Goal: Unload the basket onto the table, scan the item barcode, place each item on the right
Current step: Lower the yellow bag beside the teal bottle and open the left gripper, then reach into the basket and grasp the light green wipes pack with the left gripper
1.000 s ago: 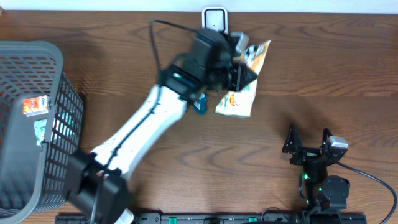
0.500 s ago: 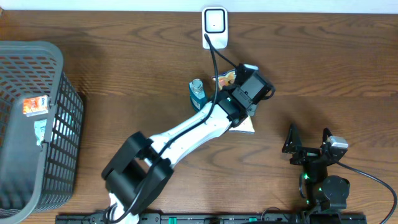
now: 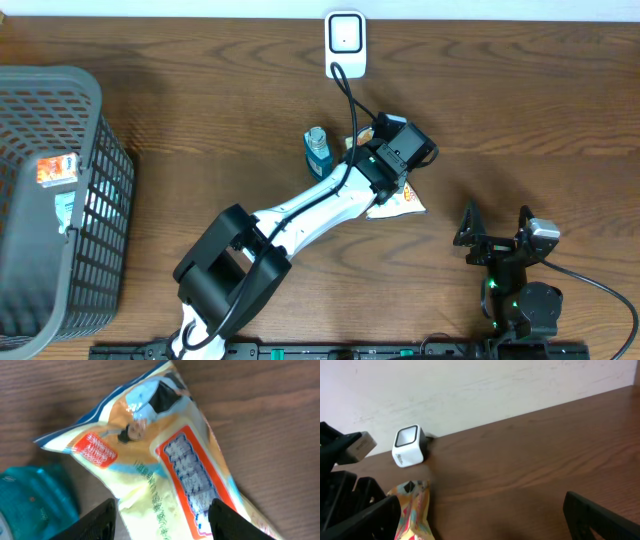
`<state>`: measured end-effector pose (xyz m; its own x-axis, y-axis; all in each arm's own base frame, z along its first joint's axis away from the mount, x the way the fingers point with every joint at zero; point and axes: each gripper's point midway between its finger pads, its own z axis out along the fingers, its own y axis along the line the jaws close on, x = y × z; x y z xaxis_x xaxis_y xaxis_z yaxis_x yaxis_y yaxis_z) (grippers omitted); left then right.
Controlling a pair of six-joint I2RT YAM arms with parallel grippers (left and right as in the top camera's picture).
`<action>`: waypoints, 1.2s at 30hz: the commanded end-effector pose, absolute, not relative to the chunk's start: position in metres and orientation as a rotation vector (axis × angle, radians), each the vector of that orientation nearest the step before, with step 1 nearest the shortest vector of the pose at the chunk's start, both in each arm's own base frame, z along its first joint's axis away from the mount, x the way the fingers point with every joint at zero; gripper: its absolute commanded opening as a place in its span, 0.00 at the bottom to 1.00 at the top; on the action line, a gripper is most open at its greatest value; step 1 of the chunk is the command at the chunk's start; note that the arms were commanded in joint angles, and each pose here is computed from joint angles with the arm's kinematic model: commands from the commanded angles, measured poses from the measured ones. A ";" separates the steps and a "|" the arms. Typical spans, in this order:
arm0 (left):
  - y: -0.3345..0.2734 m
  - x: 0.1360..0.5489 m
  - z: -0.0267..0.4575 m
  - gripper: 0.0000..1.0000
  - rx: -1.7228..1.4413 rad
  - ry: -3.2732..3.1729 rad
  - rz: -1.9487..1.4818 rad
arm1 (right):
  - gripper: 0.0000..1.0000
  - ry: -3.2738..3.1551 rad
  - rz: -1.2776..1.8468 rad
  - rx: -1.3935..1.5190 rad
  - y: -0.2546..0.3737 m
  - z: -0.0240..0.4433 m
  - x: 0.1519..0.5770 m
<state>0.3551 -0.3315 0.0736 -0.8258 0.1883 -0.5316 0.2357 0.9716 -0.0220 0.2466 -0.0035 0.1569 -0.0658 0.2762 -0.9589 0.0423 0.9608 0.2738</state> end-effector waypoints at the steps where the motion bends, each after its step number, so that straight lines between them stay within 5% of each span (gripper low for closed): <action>1: -0.334 0.357 0.128 0.59 0.265 2.498 -0.194 | 0.99 1.630 0.184 0.244 -0.004 0.157 0.246; 15: -0.326 0.305 0.319 0.60 0.370 2.166 -0.667 | 0.99 1.630 0.184 0.244 -0.004 0.157 0.246; 17: -0.311 0.301 0.352 0.66 0.360 2.070 -0.657 | 0.99 1.631 0.184 0.244 -0.004 0.157 0.246; 24: -0.162 0.309 0.452 0.87 -0.094 1.751 -0.249 | 0.99 1.630 0.184 0.244 -0.004 0.157 0.246; 36: 0.080 0.239 0.525 0.90 -0.869 1.267 -0.019 | 0.99 1.630 0.184 0.244 -0.004 0.157 0.246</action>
<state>0.2700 0.0334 0.5089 0.1726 -0.4150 -0.8933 -0.3533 0.8205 -0.4494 0.2466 -0.0035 0.1569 -0.0658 0.2762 -0.9589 0.0423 0.9608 0.2738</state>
